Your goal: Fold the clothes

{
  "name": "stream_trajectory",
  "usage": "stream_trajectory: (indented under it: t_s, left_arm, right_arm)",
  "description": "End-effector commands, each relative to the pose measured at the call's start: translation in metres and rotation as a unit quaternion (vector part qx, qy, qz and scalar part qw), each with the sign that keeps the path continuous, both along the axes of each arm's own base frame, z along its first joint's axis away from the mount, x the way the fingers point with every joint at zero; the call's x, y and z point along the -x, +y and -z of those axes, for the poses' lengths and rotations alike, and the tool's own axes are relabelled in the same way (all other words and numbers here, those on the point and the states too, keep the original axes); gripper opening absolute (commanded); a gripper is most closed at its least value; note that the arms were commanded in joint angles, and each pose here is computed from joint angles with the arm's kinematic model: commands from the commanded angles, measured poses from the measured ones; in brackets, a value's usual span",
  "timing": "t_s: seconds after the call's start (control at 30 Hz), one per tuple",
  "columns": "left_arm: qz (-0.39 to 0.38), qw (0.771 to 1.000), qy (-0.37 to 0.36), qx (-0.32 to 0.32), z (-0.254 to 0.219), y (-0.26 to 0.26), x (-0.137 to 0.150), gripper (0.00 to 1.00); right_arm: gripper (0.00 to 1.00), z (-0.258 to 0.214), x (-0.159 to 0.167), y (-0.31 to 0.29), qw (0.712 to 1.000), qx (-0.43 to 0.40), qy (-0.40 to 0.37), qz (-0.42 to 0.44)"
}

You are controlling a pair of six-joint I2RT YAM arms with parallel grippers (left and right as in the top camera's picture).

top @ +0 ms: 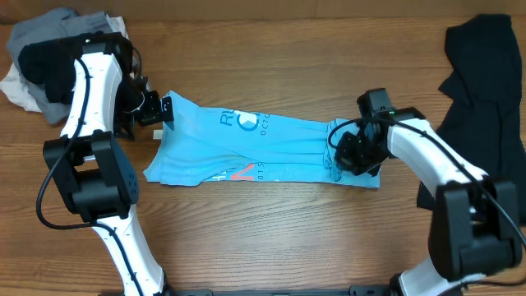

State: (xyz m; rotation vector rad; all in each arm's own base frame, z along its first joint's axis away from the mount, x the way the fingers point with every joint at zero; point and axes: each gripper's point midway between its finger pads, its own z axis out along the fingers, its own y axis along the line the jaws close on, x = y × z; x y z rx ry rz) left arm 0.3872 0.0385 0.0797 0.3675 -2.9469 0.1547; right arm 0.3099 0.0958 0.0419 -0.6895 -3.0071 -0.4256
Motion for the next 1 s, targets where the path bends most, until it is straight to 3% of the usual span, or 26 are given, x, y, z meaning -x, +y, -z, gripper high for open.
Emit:
stream_trajectory:
  t_s: [0.0, 0.07, 0.1, 0.47, 0.7, 0.97]
  left_arm:
    - [0.015, 1.0, -0.009, -0.003, -0.004, -0.001, -0.004, 1.0]
    - [0.015, 1.0, -0.01, -0.003, -0.004, -0.001, -0.004, 1.0]
    - [0.015, 1.0, -0.01, -0.003, -0.004, -0.001, -0.004, 1.0]
    - [0.014, 1.0, -0.015, 0.0, -0.004, -0.002, -0.006, 1.0]
    - [0.014, 1.0, -0.015, 0.001, -0.004, -0.002, -0.006, 1.0]
    - [0.014, 1.0, -0.014, 0.002, -0.004, -0.003, -0.005, 1.0]
  right_arm:
    - [0.48, -0.057, -0.03, -0.032, 0.992, 0.074, -0.099, 0.019]
    - [0.88, -0.071, -0.032, -0.051, 0.987, 0.103, -0.118, 0.029]
    - [1.0, -0.076, -0.033, -0.059, 0.985, 0.11, -0.126, 0.031]
    - [1.0, -0.045, -0.039, -0.122, 0.989, 0.059, -0.118, 0.061]
    - [1.0, 0.004, -0.04, -0.085, 0.995, -0.054, -0.089, -0.009]
    - [1.0, 0.027, -0.038, -0.065, 0.991, -0.107, -0.071, -0.031]
